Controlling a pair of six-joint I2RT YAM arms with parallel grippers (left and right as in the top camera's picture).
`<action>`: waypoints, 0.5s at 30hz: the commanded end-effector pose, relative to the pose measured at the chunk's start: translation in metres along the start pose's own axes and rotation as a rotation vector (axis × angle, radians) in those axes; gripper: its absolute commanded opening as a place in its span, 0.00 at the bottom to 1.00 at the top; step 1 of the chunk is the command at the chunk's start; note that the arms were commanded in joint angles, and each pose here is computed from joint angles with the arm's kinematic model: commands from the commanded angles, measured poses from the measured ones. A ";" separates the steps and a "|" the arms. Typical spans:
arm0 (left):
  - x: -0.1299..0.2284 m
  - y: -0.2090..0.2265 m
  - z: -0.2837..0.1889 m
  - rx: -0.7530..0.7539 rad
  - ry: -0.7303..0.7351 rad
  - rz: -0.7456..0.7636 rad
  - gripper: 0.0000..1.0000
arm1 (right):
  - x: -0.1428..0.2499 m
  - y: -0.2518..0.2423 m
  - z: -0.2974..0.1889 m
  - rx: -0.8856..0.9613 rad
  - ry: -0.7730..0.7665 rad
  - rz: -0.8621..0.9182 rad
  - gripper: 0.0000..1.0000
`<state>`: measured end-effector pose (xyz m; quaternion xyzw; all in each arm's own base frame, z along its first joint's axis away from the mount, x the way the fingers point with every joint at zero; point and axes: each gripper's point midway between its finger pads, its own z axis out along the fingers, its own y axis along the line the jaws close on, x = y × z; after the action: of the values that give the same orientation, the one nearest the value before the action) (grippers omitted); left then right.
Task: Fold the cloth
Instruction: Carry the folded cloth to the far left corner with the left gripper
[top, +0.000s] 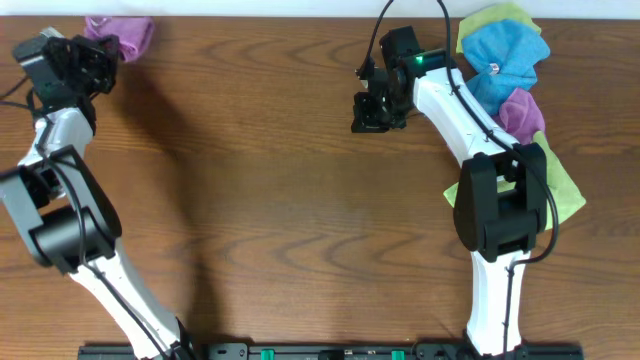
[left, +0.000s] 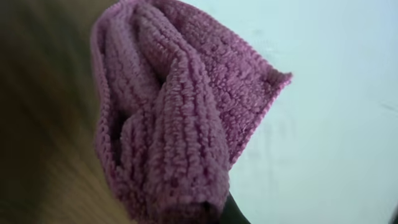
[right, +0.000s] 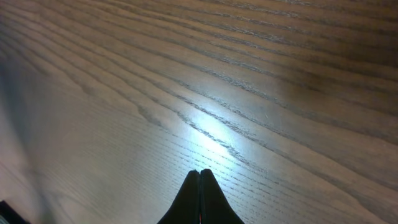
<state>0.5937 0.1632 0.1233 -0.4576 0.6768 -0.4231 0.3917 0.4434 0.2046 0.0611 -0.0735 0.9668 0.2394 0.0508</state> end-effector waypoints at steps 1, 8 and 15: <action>0.005 0.024 0.012 -0.020 0.042 -0.086 0.06 | -0.003 0.006 -0.010 -0.014 -0.018 0.007 0.01; 0.009 0.041 0.015 -0.054 0.055 -0.117 0.06 | -0.002 0.006 -0.009 -0.016 -0.017 0.026 0.01; 0.012 0.042 0.014 -0.058 0.072 -0.158 0.95 | -0.002 0.009 -0.010 -0.032 -0.014 0.026 0.01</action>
<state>0.5890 0.1562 0.0649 -0.5034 0.6735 -0.4356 0.3214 0.4428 0.2055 0.0615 -0.0632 0.9669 0.2429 0.0468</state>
